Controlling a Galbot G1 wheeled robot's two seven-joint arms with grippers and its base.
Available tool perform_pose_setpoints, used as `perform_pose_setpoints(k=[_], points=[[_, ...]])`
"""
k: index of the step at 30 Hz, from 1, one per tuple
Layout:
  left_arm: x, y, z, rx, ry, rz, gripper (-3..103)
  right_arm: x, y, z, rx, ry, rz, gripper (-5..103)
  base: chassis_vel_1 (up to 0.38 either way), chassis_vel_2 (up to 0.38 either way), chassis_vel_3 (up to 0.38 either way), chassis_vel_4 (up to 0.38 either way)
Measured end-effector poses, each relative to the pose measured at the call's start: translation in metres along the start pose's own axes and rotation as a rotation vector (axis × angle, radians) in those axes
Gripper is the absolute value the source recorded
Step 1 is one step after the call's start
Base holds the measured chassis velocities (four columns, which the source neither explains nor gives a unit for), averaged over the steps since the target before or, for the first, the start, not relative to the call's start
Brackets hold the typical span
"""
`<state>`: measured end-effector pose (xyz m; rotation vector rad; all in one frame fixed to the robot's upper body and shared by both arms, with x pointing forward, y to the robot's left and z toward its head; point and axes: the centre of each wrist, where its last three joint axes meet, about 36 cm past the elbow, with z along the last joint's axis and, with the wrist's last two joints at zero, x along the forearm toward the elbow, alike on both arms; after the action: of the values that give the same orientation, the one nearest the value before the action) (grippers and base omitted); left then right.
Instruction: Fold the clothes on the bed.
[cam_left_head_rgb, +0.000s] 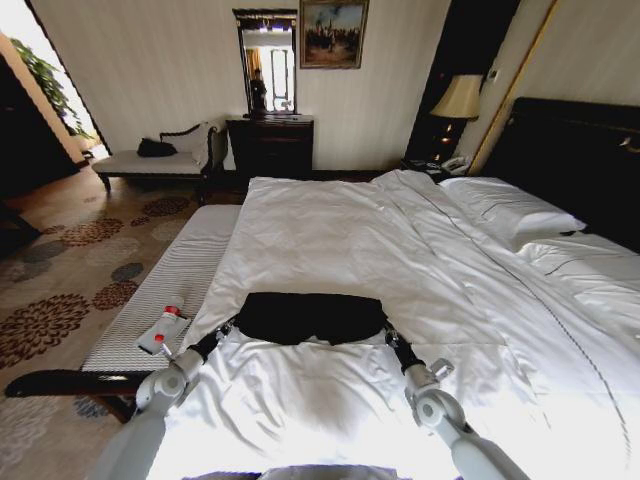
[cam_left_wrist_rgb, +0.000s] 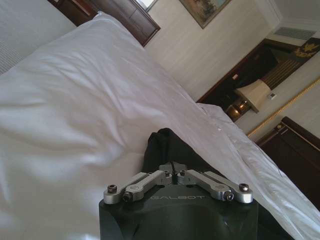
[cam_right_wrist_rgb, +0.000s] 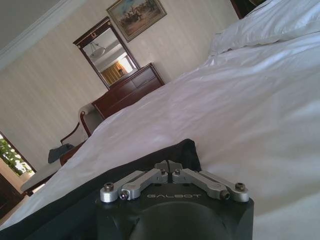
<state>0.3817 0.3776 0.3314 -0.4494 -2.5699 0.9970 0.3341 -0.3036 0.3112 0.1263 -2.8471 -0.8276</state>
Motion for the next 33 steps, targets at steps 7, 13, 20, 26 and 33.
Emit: perform_pose_setpoints(k=[7,13,20,26,33], points=[[0.015,-0.009,-0.001,-0.075,-0.019,0.046,9,0.009,0.007,-0.002,0.022,-0.009,-0.029,15,0.000,0.000,0.000,0.000],[0.034,-0.037,-0.022,-0.120,-0.106,0.104,25,0.020,0.024,-0.024,0.031,-0.072,-0.065,31,0.000,0.000,0.000,0.000],[0.043,-0.071,-0.070,-0.097,-0.263,0.113,57,0.008,0.052,-0.080,0.012,-0.190,-0.096,59,0.000,0.000,0.000,0.000],[-0.009,-0.094,-0.068,-0.164,-0.158,0.053,79,-0.021,0.055,-0.069,-0.012,-0.083,-0.087,86,0.000,0.000,0.000,0.000],[-0.051,-0.102,-0.034,-0.292,0.031,-0.065,98,-0.041,0.059,-0.029,-0.011,0.076,-0.086,100,0.000,0.000,0.000,0.000]])
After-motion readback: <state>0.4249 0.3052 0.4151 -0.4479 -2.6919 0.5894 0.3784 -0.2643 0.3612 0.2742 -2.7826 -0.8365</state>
